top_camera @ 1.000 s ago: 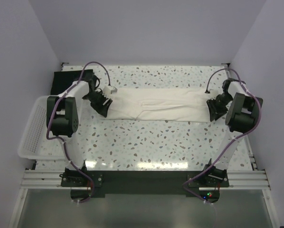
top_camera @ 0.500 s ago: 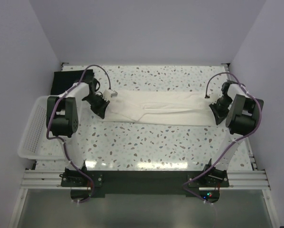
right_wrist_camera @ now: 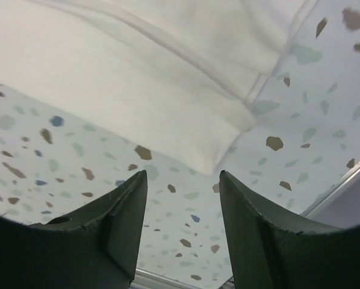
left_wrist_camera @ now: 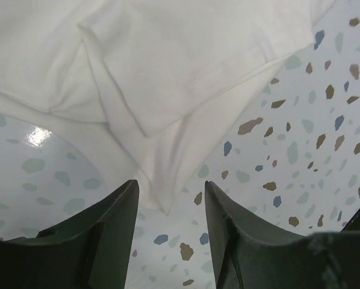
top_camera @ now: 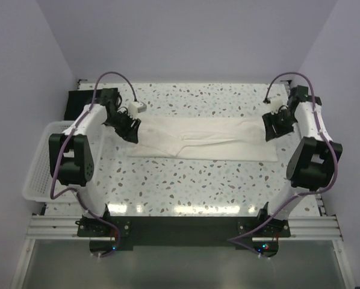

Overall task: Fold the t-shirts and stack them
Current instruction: Fold the tshirt

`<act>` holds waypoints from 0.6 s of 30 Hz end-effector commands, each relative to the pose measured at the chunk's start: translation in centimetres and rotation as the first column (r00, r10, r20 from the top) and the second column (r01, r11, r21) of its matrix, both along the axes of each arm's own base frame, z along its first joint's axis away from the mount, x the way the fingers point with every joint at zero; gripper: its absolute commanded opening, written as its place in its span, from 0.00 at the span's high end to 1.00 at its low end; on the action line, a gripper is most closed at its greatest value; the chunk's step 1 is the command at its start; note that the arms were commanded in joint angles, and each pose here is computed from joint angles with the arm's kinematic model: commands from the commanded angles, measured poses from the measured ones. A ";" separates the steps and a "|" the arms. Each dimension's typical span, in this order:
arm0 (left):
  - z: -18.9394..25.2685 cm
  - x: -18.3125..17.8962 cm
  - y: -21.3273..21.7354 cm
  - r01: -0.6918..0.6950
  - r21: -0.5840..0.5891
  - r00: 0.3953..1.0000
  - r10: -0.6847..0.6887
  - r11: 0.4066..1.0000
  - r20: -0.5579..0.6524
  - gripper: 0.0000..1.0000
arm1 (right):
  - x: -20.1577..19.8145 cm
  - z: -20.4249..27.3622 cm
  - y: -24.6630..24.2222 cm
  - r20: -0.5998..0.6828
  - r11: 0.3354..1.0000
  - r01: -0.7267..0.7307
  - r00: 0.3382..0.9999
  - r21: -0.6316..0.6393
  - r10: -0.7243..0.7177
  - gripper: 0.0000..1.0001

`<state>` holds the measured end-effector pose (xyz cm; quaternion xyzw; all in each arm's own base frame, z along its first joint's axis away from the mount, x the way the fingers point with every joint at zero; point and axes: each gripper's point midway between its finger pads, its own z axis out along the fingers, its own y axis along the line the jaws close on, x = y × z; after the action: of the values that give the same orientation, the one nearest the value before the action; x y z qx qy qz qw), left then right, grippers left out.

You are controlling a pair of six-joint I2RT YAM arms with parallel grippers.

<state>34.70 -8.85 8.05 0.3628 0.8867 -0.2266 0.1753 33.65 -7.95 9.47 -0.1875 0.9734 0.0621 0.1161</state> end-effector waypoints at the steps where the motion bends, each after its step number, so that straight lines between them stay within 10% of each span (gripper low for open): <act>1: 3.7 2.5 -1.9 -0.053 -0.121 0.993 0.065 0.991 0.100 0.46 | 2.6 6.1 6.6 0.209 0.976 0.011 0.976 0.216 -0.057 0.45; 10: 0.7 3.3 -3.1 -0.275 -0.179 0.961 0.268 0.944 -0.066 0.45 | 4.3 5.7 24.0 0.131 0.818 0.075 0.975 0.571 -0.180 0.43; 18: -1.8 2.4 -3.3 -0.333 -0.164 0.937 0.307 0.929 -0.164 0.47 | 2.8 1.4 34.0 -0.046 0.745 0.174 0.981 0.644 -0.189 0.43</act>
<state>36.89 -11.56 6.51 0.2018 0.9188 -0.2858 0.1825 35.24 22.41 9.51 -0.0952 0.9235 0.3264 0.1776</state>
